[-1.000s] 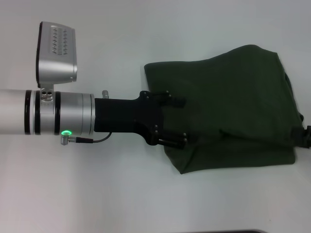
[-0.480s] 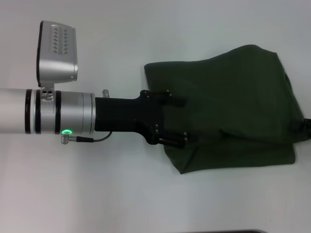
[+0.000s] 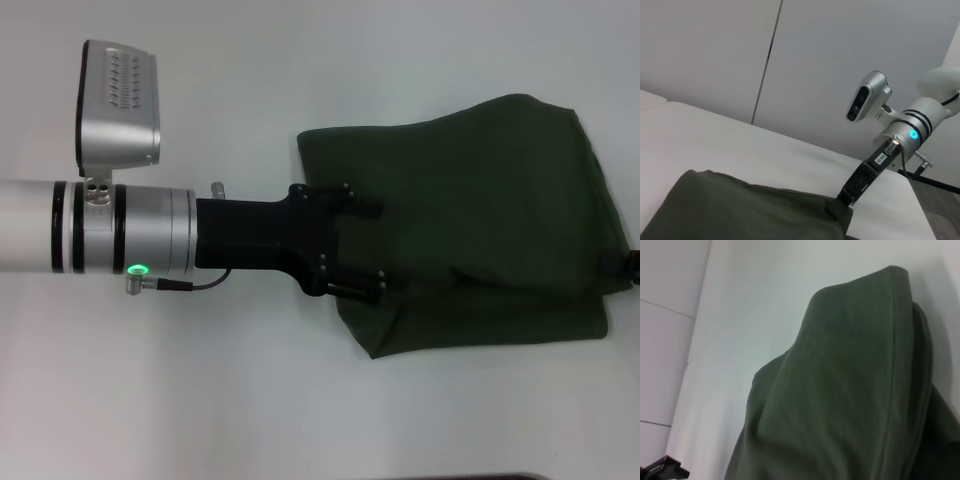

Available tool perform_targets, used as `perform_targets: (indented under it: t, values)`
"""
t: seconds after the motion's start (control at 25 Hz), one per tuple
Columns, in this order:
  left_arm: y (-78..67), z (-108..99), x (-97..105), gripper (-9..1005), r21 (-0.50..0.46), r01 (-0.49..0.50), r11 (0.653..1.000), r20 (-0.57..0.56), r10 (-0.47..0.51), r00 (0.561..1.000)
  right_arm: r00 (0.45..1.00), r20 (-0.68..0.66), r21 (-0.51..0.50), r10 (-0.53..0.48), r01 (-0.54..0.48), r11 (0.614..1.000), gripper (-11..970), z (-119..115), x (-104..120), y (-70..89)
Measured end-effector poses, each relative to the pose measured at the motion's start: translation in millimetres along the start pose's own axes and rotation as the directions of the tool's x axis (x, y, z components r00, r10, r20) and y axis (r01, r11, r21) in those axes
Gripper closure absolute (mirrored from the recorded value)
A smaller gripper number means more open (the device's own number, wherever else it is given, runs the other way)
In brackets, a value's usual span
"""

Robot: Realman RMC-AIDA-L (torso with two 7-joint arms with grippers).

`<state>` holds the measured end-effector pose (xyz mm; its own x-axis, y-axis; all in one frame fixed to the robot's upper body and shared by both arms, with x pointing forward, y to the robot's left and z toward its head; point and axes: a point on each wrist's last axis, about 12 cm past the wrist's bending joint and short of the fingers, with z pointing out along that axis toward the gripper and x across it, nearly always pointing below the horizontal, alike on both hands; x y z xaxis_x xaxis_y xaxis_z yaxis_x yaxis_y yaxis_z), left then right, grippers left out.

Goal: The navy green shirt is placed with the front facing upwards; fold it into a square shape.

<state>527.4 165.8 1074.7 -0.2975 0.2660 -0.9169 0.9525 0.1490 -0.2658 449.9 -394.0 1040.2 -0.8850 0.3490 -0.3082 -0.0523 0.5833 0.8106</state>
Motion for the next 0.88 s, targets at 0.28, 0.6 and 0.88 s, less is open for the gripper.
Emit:
perform_targets:
  t: [0.28, 0.6, 0.88]
  values:
    - [1.1, 2, -3, 44, 0.003, -0.005, 1.0, -0.001, 0.005, 1.0, 1.0, -0.006, -0.062, -0.023, 0.022, 0.998, 924, -1, -2, 8.5]
    - [1.8, 4, -6, 44, 0.009, -0.008, 1.0, 0.0, 0.008, 1.0, 0.997, -0.029, -0.137, -0.07, 0.065, 0.988, 925, 4, -13, 23.2]
    - [2.4, 5, -8, 44, 0.014, -0.012, 1.0, 0.0, 0.012, 1.0, 0.993, -0.01, -0.183, -0.114, 0.11, 0.977, 925, -2, -23, 33.8]
